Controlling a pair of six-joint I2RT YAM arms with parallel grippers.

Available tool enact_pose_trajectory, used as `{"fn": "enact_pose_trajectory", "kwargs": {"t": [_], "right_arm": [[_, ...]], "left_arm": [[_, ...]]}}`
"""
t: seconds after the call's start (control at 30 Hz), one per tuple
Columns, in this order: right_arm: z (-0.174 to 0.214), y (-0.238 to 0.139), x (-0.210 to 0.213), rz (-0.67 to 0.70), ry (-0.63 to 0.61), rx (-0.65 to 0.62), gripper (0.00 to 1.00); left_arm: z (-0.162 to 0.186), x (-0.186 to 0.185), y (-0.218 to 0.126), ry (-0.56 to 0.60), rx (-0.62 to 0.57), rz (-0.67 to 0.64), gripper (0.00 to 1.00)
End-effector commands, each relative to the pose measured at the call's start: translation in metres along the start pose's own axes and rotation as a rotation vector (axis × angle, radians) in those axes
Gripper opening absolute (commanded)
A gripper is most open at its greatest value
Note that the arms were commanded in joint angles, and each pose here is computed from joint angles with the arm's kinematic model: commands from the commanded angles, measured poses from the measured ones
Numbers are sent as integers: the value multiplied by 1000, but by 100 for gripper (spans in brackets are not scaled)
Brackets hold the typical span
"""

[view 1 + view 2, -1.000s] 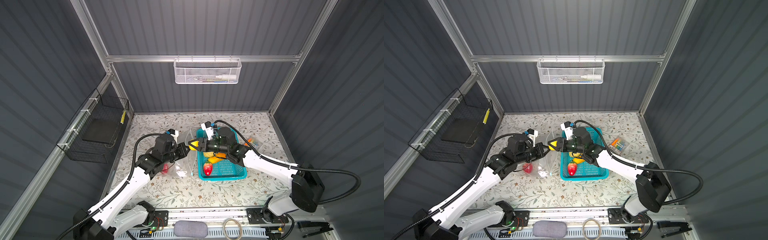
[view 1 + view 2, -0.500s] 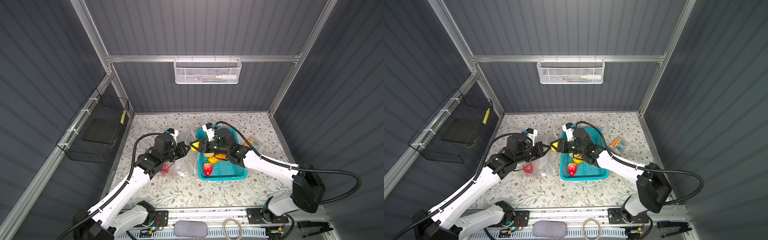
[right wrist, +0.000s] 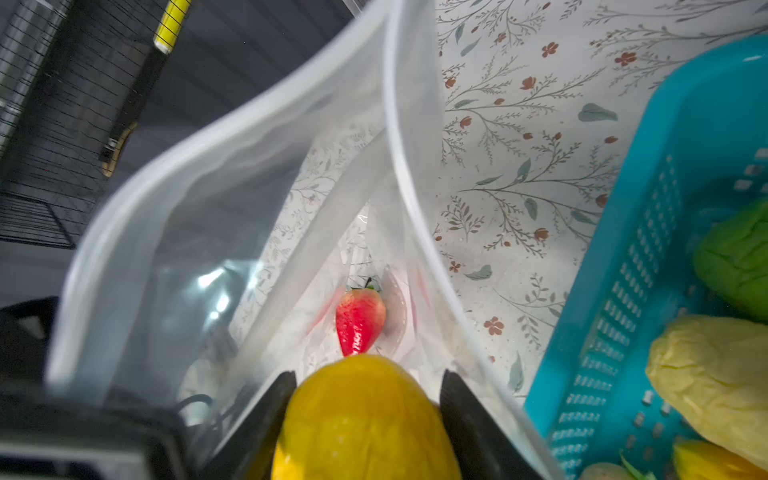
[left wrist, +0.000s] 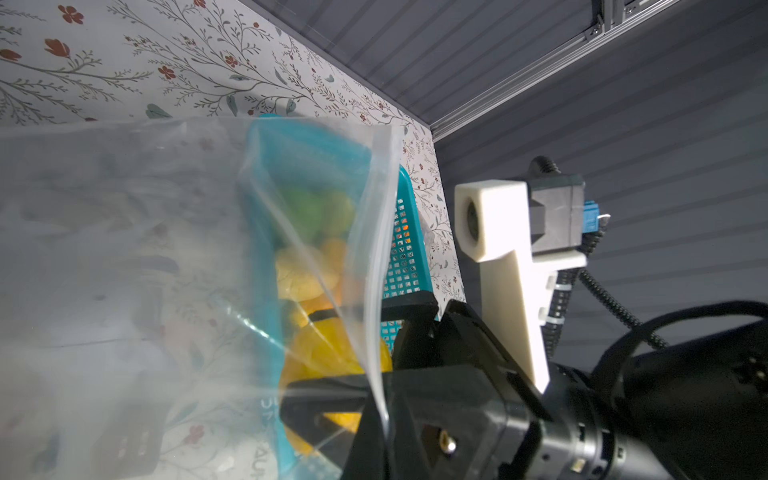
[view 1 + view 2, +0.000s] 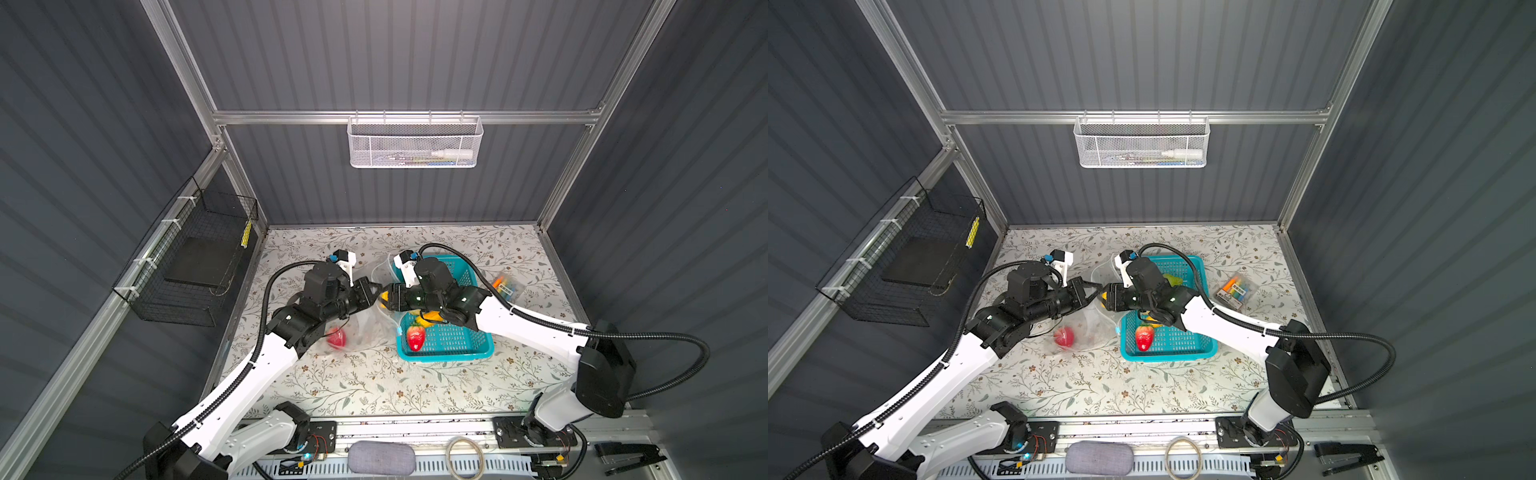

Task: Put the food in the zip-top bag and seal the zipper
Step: 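Open the right gripper to drop the lemon into the bag, then return the right gripper to the basket and grasp the red strawberry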

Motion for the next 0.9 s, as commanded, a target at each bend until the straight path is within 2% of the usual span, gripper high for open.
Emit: {"fn": "enact_pose_trajectory", "kwargs": {"t": [0.0,0.13,0.27,0.47,0.7,0.87], "right_arm": [[9,6,-4,81,-59,77,63],[9,7,2,71,-77,85,79],[4,1,6,66,-95,62,89],[-3,-12,10,60,-106,30,91],[-18,-46,15,49,-108,-56,92],[-19,-79,-4,128,-59,-93,92]], "left_arm": [[-2,-13,-3,7,1,48,0],[-2,-12,-3,5,-5,39,0],[-2,-11,-3,5,-6,34,0],[-2,-8,-1,5,-7,27,0],[0,0,2,5,-2,-2,0],[1,4,4,1,1,-13,0]]}}
Point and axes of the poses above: each gripper's point midway between its finger pads, its own y axis out along the fingers, its own x axis along the line the jaws close on, z = x × y, the point moved 5 cm from there along -y, back along the fingers, and after that the axes turned 15 degrees about -y, right-handed, at the moved point
